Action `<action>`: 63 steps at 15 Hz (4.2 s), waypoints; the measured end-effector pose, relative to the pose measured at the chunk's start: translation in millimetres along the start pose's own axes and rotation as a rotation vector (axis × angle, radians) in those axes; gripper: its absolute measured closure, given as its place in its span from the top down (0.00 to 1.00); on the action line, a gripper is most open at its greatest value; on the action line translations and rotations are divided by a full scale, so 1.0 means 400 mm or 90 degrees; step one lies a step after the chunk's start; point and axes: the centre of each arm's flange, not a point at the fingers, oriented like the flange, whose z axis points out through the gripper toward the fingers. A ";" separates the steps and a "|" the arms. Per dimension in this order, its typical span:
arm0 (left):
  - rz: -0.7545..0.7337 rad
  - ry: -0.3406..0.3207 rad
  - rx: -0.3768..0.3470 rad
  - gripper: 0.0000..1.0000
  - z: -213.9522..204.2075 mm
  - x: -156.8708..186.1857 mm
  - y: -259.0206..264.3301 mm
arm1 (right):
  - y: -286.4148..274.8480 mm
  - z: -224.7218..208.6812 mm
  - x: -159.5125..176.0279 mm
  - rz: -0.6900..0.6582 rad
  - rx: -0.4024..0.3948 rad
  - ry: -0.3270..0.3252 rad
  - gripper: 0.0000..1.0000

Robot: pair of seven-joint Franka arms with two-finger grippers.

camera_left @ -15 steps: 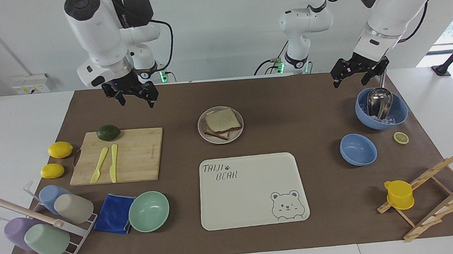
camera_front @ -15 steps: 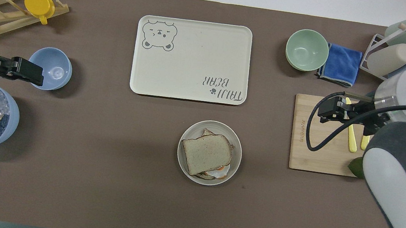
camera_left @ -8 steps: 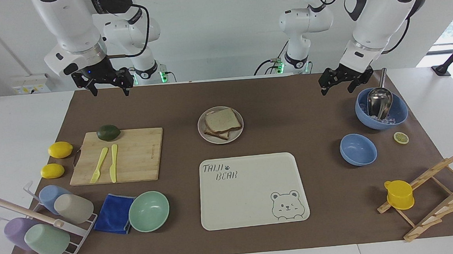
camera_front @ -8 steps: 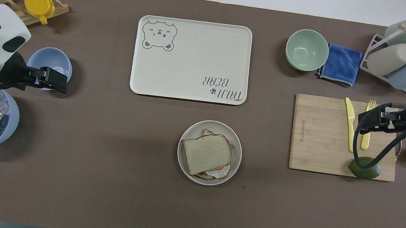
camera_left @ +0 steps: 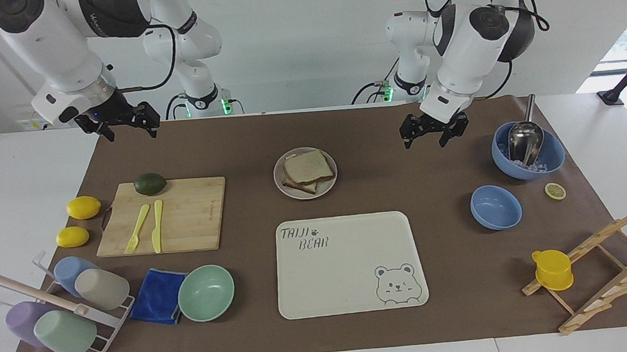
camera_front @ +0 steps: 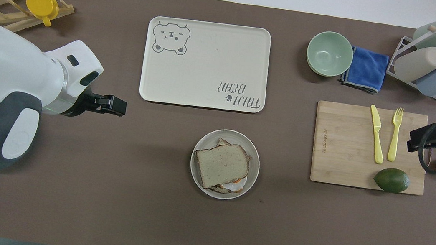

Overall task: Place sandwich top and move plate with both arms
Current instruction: 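Move the left gripper to the rim of the white plate, then grip the white plate rim with the left gripper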

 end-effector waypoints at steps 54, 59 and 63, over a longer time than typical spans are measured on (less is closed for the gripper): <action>-0.037 0.014 -0.059 0.23 0.518 -0.213 0.389 | 0.057 -0.025 -0.018 0.027 0.015 0.016 1.00; -0.035 0.020 -0.066 0.05 0.504 -0.210 0.397 | 0.057 -0.025 -0.018 0.027 0.015 0.016 1.00; -0.038 0.021 -0.066 0.05 0.503 -0.207 0.395 | 0.057 -0.025 -0.018 0.027 0.015 0.016 1.00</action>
